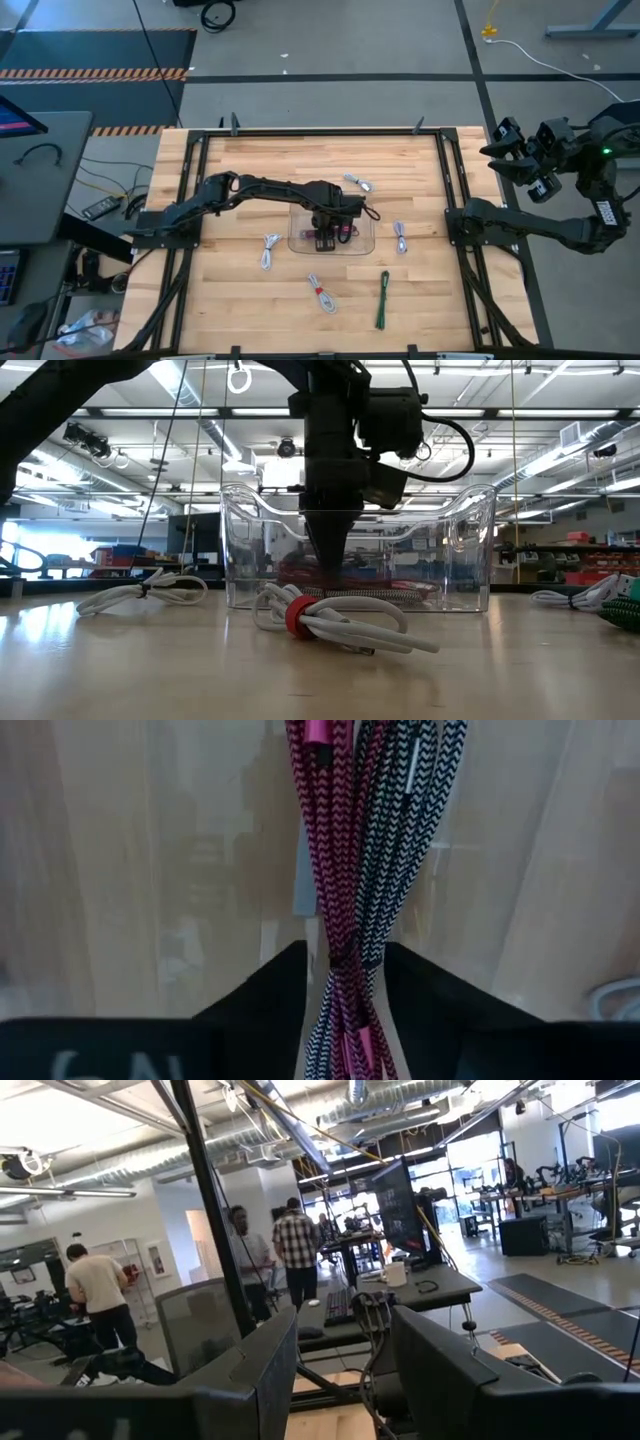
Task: Pick and place USB-C Cables
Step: Put the purple charger cable into the transparent bin
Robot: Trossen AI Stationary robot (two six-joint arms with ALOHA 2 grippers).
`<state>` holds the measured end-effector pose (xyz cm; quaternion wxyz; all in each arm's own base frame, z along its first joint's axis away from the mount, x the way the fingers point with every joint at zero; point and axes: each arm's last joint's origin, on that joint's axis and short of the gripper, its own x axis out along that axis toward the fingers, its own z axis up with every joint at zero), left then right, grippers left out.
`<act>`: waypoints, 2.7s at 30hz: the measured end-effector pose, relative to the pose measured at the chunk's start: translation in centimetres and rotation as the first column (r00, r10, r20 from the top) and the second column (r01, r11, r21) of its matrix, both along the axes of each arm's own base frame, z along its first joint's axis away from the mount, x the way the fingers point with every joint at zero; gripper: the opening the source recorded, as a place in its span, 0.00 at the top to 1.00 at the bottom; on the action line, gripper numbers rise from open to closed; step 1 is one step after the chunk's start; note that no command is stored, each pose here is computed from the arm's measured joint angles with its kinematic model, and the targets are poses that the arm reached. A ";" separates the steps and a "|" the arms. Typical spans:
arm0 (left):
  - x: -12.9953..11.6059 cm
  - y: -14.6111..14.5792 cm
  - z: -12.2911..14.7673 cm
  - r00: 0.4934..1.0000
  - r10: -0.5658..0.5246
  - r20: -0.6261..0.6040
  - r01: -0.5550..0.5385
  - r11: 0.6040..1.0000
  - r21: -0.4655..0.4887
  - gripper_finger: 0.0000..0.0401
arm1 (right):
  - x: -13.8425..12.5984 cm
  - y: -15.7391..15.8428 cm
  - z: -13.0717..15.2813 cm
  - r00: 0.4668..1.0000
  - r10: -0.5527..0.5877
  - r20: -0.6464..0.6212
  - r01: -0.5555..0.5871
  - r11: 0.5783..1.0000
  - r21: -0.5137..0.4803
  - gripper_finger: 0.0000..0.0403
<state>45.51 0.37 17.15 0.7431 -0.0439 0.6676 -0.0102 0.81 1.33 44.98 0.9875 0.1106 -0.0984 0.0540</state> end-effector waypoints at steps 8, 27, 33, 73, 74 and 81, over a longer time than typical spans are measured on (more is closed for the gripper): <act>-0.8 1.0 3.3 0.996 0.074 0.055 -0.072 0.997 -0.034 0.61 | 0.0 0.0 0.0 1.000 0.000 0.000 0.000 1.000 -0.001 0.58; -7.6 2.7 22.6 0.693 0.227 0.685 -0.217 0.971 -0.103 0.61 | 2.4 -1.2 -1.7 0.969 0.083 -0.232 -0.020 0.965 0.262 0.59; -12.0 2.7 28.2 0.508 0.185 0.841 -0.328 0.945 -0.010 0.61 | 4.5 -2.1 -3.5 0.872 0.241 -0.426 0.001 0.870 0.493 0.59; -18.4 3.1 29.7 0.681 0.036 0.732 -0.366 0.882 0.298 0.61 | 18.1 -1.1 -23.9 -0.041 0.318 -0.947 0.813 0.562 0.153 0.56; -18.5 3.1 29.6 0.687 0.036 0.725 -0.363 0.882 0.300 0.61 | 18.4 -1.0 -24.5 -0.035 0.320 -0.947 0.818 0.554 0.157 0.56; -18.7 3.0 29.4 0.713 0.023 0.701 -0.344 0.882 0.321 0.61 | 19.9 -0.2 -27.0 -0.051 0.335 -0.941 0.834 0.533 0.145 0.56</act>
